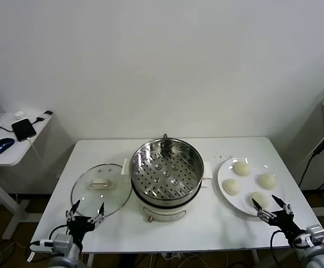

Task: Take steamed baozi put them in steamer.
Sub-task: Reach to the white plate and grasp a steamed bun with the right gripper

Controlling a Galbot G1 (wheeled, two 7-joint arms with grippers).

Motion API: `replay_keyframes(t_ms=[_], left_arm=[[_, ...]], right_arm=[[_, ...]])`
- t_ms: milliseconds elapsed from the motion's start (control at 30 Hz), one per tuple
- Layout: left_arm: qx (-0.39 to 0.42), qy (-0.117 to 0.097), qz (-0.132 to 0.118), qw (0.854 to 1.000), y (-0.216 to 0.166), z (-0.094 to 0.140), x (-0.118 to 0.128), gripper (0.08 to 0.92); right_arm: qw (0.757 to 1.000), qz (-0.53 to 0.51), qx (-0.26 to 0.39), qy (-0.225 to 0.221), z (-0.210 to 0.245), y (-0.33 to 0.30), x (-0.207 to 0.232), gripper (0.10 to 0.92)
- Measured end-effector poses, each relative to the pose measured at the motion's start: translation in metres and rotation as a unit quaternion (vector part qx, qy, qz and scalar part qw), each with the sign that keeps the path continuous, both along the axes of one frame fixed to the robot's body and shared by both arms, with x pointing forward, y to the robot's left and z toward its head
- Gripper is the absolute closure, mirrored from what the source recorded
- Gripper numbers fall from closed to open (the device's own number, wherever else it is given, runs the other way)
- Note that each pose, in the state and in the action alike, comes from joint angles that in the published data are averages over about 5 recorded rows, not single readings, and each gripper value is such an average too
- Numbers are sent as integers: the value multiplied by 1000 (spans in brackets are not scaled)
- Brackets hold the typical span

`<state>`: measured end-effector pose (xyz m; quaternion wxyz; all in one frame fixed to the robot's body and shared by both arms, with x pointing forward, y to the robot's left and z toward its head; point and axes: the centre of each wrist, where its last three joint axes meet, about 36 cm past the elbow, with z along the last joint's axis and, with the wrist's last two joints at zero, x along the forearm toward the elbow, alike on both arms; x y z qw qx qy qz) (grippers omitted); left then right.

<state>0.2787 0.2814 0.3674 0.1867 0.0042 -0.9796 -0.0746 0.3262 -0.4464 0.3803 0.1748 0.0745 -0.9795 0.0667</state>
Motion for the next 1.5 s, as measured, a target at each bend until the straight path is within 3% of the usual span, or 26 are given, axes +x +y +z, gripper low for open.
replay_keyframes(t_ms=[200, 333, 500, 733, 900, 1067, 1267, 1500], left_arm=[[3, -6, 7, 1000, 3, 2, -4, 177], [5, -10, 13, 1000, 5, 5, -8, 177], [6, -12, 22, 1000, 6, 7, -13, 177], [6, -12, 32, 999, 5, 10, -21, 177], [6, -10, 40, 999, 8, 12, -27, 177], [7, -7, 47, 999, 11, 12, -32, 177], [7, -3, 53, 999, 12, 10, -36, 177], [6, 0, 53, 999, 11, 8, -37, 177]], right_arm=[[994, 54, -95, -12, 30, -27, 42, 200], [972, 139, -190, -11, 64, -52, 86, 200], [920, 260, -292, 20, 110, -69, 149, 200], [834, 383, -384, 104, 151, -66, 230, 200], [778, 433, -424, 165, 162, -55, 276, 200], [741, 459, -440, 215, 155, -43, 310, 200], [717, 477, -442, 251, 141, -29, 338, 200], [709, 484, -439, 265, 125, -16, 359, 200]])
